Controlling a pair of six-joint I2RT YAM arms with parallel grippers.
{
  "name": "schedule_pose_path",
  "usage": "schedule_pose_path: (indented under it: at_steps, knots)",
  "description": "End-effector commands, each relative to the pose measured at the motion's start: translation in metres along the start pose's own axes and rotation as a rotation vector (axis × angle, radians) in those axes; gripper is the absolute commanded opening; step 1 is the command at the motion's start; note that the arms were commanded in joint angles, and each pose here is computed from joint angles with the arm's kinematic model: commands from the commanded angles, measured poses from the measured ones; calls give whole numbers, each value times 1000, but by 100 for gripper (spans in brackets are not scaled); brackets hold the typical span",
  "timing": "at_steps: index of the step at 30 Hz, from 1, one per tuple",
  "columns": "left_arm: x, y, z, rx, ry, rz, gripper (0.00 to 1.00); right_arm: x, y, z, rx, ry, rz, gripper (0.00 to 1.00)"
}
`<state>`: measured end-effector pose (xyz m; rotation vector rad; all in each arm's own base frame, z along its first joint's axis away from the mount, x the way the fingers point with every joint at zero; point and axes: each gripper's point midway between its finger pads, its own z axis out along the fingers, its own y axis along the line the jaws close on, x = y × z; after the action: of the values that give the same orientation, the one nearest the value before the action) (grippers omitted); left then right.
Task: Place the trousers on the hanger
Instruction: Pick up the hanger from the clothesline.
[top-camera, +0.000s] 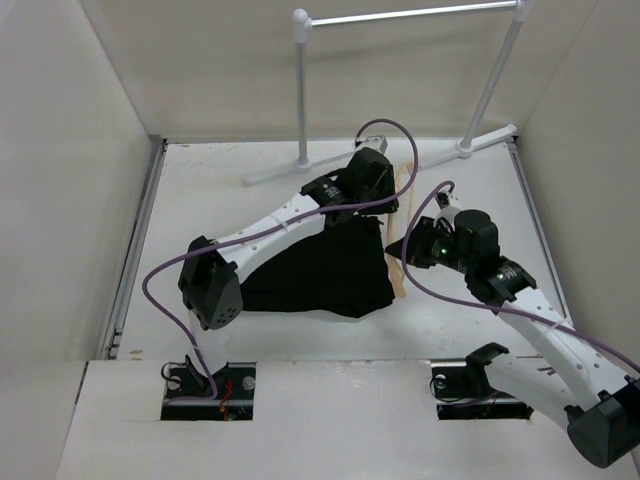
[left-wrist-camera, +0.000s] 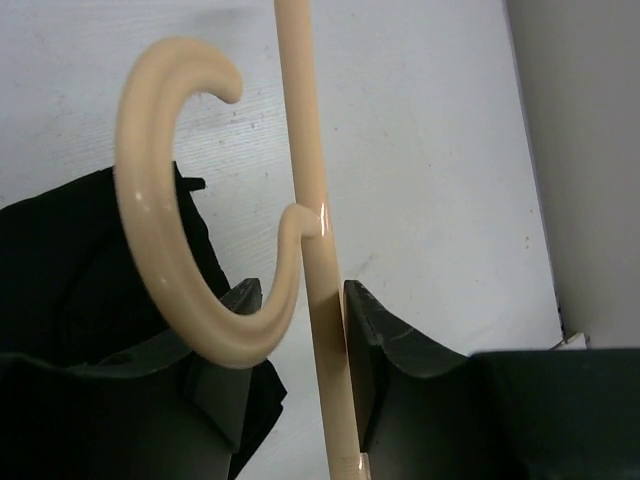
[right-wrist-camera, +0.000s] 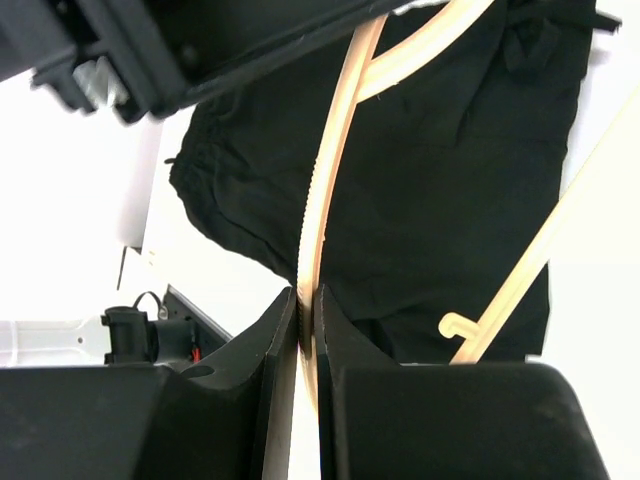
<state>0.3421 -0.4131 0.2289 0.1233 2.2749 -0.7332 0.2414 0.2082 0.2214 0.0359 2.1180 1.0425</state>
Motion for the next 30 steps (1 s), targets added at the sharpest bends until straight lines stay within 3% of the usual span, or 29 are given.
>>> schedule_pose_path:
  at_steps: [1, 8, 13, 15, 20, 22, 24, 28, 30]
  knots:
    - [1, -10, 7, 48, -14, -41, 39, -4, 11, -6, -44, -38, -7, 9]
    - [20, -23, 15, 125, 36, -134, 40, 6, 5, -7, -33, -14, 2, 9]
    - [28, -26, 17, 138, 37, -158, 14, 12, 1, -8, -23, 0, 7, 9]
    - [27, -25, 14, 126, 21, -162, 8, 13, -5, -10, -3, 4, 13, 11]
    - [33, -16, 8, 96, -50, -245, 2, 9, -8, -25, 48, -32, 20, 40]
    - [37, -15, 6, 101, -98, -299, 2, 3, -10, -33, 75, -62, 22, 46]
    - [43, -17, 5, 106, -144, -330, 1, 0, -23, -38, 130, -75, 48, 44]
    - [54, -19, 5, 110, -224, -353, 1, 0, -56, -30, 227, -77, 166, 20]
    - [62, -11, 8, 97, -249, -380, 1, 1, -65, -18, 238, -71, 207, 14]
